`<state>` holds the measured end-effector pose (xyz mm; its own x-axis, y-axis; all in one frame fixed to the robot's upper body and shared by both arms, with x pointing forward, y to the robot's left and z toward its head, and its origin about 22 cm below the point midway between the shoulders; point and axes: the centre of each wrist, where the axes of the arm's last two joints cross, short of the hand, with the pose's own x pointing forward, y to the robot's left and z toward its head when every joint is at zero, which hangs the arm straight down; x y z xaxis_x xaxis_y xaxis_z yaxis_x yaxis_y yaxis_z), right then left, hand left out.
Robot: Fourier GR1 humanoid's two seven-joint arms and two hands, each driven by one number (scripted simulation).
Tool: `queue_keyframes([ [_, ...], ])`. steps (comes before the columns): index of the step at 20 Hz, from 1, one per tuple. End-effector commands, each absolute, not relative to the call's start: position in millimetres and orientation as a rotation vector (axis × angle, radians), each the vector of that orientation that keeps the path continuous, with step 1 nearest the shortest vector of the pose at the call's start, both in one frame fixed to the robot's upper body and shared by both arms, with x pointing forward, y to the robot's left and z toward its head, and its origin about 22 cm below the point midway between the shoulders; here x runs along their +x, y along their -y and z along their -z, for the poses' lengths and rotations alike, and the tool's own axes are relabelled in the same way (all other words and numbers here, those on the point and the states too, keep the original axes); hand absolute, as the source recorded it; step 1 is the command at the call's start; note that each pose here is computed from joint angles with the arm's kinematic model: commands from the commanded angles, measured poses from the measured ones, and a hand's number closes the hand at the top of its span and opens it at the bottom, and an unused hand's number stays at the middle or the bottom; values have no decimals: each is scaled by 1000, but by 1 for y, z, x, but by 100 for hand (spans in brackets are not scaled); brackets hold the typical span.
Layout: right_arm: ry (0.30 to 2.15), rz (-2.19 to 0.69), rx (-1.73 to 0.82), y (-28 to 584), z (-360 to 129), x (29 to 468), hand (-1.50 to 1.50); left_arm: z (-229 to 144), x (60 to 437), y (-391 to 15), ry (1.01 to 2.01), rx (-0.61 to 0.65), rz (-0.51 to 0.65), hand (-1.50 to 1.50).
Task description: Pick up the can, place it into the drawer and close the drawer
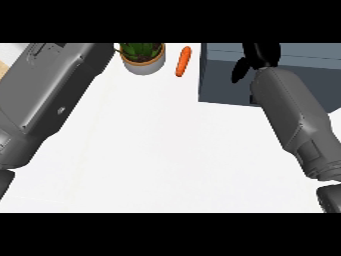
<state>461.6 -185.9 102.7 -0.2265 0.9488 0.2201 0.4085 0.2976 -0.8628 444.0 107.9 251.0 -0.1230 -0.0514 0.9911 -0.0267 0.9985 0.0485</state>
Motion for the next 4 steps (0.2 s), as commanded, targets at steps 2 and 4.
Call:
queue_keyframes([
  [2, 1937, -663, -1157, 168, -142, 471, -150, -248, 438, -119, 1695, 33, 24, -150],
  [4, 1954, -656, -1142, 164, -153, 474, -150, -241, 435, -121, 1685, 53, 30, -150],
])
